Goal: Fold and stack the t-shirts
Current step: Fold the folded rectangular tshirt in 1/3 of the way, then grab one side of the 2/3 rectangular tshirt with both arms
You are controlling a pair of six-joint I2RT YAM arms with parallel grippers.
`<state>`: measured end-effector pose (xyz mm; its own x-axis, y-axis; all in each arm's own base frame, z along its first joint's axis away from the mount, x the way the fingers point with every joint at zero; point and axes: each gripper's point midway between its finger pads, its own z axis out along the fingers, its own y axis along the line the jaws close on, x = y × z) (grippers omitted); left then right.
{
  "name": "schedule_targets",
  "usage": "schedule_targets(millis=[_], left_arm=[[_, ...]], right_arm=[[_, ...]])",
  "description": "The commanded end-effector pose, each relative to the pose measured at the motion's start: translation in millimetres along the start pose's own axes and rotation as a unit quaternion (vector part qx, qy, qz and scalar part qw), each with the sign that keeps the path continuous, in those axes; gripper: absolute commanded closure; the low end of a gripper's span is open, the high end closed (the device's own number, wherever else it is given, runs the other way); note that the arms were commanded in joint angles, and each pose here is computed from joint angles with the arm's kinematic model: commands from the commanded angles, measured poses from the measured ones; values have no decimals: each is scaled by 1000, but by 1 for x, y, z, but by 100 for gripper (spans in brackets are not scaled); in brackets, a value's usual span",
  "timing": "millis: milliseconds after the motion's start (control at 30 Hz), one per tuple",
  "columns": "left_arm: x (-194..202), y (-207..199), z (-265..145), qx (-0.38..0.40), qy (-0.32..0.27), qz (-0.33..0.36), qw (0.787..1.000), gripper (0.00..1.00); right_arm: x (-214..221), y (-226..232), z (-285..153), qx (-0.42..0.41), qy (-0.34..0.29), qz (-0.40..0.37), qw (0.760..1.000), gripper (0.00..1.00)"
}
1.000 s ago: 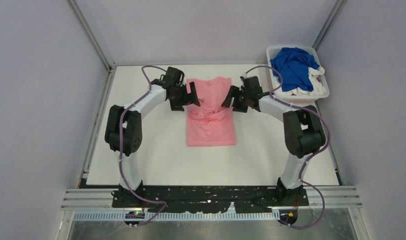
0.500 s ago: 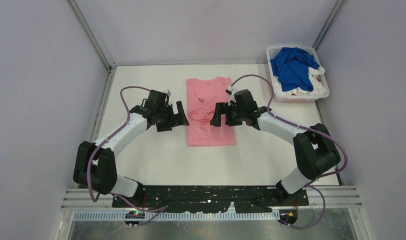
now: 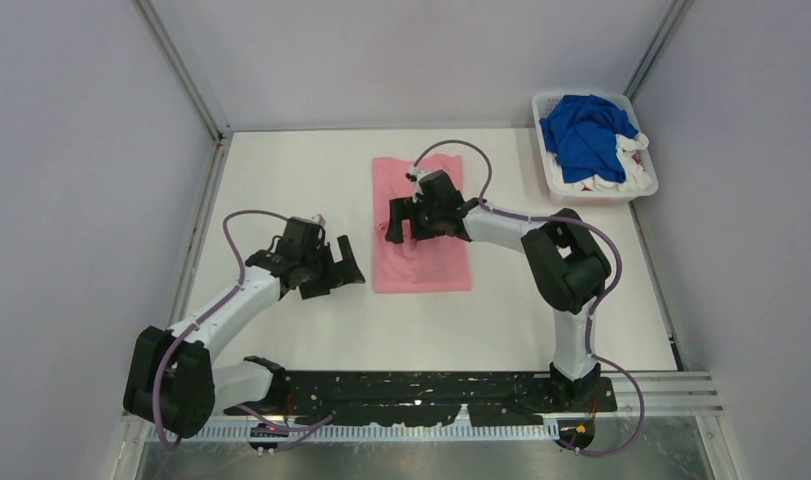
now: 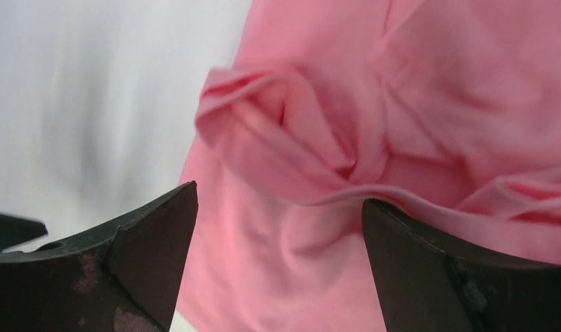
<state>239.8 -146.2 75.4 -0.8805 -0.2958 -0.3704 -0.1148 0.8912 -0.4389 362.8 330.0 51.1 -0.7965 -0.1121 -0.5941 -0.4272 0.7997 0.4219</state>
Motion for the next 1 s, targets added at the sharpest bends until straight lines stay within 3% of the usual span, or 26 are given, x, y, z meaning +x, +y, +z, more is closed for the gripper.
schedule_targets(millis=[0, 300, 433, 533, 600, 833, 967], left_arm=[[-7, -7, -1, 19, -19, -5, 1000, 0], [-7, -24, 7, 58, -5, -11, 998, 0], [-7, -41, 14, 87, 8, -11, 996, 0], [-2, -53, 24, 91, 23, -3, 996, 1], [0, -58, 30, 89, 32, -2, 996, 6], [13, -55, 55, 66, 65, -9, 996, 39], [19, -49, 65, 46, 74, -10, 996, 47]], right_arm=[[-75, -18, 4, 24, -92, -2, 995, 5], [-131, -26, -26, 16, -153, 2, 988, 5], [-119, -30, -62, 37, -175, 4, 984, 5], [-80, -46, -93, 48, -178, 45, 982, 5], [-53, -56, -108, 44, -180, 77, 980, 5], [26, -84, -140, 77, -164, 134, 974, 5], [43, -94, -152, 105, -164, 136, 971, 5]])
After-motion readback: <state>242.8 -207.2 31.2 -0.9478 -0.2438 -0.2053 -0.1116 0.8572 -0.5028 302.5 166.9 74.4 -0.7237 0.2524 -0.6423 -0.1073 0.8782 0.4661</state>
